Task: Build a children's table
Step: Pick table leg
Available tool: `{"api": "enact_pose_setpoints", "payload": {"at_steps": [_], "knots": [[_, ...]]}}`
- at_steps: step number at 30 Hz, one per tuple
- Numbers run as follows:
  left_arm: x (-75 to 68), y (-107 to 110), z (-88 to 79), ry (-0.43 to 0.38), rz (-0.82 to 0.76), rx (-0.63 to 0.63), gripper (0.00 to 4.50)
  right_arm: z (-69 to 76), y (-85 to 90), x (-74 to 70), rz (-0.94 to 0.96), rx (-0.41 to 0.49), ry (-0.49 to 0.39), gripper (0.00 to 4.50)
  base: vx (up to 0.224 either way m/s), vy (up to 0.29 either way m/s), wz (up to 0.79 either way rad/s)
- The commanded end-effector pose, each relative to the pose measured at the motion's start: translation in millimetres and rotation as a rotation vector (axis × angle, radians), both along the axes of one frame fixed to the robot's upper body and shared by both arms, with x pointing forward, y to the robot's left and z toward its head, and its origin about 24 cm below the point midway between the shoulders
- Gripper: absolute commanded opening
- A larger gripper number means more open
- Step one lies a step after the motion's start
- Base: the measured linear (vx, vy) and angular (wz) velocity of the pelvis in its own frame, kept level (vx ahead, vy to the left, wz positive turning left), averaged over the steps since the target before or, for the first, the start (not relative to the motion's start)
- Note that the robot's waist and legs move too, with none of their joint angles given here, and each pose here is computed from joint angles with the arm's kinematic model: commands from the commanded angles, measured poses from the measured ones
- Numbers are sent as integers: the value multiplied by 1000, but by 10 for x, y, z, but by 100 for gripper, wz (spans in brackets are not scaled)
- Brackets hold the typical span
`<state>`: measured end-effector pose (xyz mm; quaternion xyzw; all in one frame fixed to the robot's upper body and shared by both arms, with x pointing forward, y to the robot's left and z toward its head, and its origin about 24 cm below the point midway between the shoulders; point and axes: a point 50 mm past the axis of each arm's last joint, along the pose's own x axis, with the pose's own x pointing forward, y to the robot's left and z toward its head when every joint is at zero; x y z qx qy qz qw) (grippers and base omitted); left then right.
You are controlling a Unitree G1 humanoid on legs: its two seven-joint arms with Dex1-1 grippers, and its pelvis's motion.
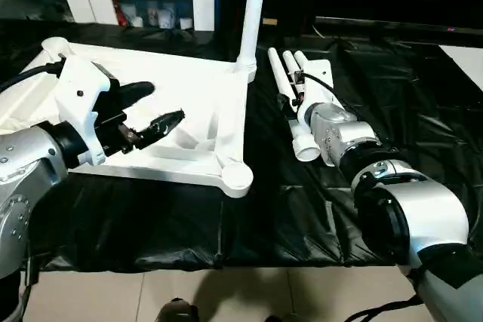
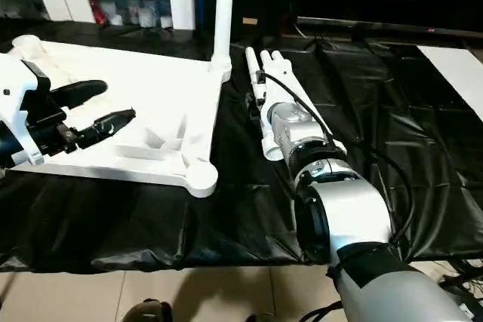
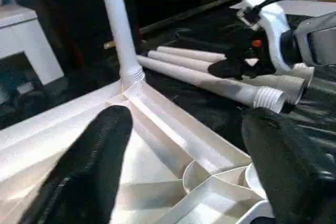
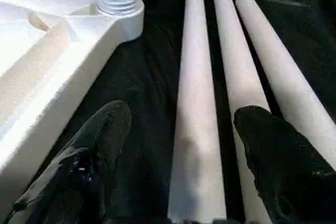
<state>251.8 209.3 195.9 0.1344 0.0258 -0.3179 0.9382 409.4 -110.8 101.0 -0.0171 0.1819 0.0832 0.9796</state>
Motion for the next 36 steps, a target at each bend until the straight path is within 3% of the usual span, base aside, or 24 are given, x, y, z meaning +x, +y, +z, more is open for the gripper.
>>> {"api": "enact_pose_setpoints", "payload": {"at_steps": [1,11,21,25,36], "knots": [[-50,2,-2,11,6,13,383,44,-91,21,-35,-24,14,360,0,0,0],[-194,60,-22,61,35,40,383,-152,-137,-66,14,-13,161,360,0,0,0],[-237,76,-22,85,33,43,383,-181,-189,-96,35,36,240,360,0,0,0],[-282,53,-44,123,-4,45,383,-203,-257,-104,7,6,249,360,0,0,0],[-403,-11,-87,222,-121,62,383,-357,-294,-226,64,74,414,360,0,0,0]]}}
